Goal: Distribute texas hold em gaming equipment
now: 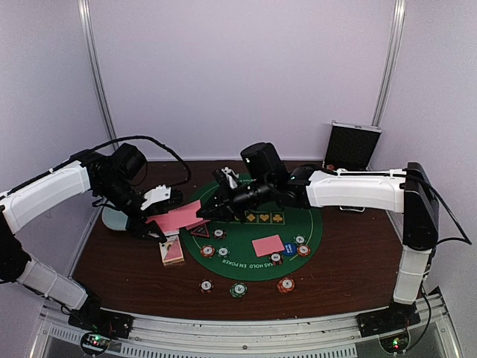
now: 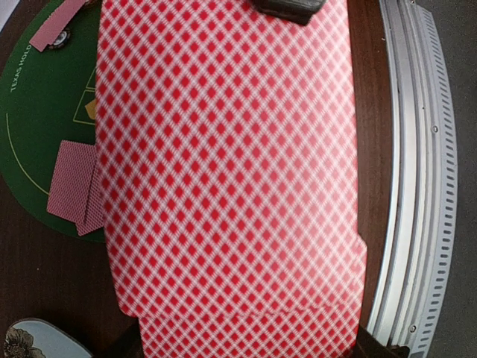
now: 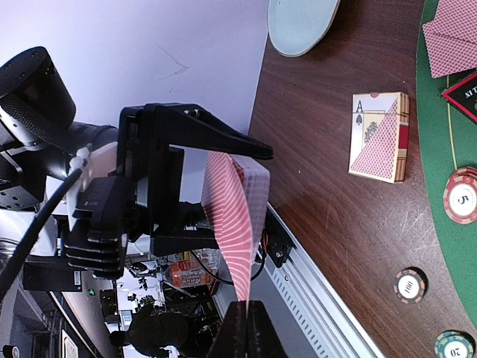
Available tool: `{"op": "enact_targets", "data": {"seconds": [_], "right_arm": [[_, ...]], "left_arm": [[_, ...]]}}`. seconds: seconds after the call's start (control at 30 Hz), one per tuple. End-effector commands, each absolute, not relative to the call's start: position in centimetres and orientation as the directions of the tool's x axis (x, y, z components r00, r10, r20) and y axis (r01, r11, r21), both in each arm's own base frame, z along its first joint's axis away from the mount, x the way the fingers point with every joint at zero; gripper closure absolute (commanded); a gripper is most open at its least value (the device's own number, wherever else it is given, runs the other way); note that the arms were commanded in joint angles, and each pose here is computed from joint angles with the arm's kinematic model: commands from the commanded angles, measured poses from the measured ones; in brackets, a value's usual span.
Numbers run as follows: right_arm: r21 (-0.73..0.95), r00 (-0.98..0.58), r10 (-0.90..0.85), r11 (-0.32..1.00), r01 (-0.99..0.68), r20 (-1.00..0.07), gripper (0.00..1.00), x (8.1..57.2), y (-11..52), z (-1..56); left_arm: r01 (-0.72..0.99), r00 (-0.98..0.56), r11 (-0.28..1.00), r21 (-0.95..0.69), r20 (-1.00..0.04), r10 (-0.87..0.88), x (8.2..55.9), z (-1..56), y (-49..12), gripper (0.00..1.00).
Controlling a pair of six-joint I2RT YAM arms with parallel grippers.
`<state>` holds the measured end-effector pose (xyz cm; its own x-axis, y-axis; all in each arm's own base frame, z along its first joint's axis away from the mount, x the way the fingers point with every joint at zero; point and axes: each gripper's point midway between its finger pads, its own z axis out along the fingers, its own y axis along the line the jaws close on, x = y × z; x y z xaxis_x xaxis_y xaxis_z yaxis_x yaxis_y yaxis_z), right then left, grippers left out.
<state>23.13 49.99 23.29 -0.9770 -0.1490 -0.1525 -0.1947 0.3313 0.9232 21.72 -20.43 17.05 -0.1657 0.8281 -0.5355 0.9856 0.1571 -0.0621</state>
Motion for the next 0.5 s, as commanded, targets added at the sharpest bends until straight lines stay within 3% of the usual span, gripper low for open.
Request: {"op": "enact_targets", "data": {"seconds": [0.0, 0.47], "right_arm": [[0.932, -0.973, -0.143, 0.292, -0.216, -0.181, 0.96, 22.9, 49.3, 25.2], [0.971, -0.986, -0.089, 0.180, -0.156, -0.142, 1.00, 22.6, 46.6, 25.9]], "left_arm": [[0.990, -0.121, 0.137, -0.017, -0.581, 0.805, 22.0, 18.5, -21.1, 1.00], [0.990, -0.123, 0.143, -0.009, -0.568, 0.814, 22.2, 18.4, -20.8, 1.00]]}}
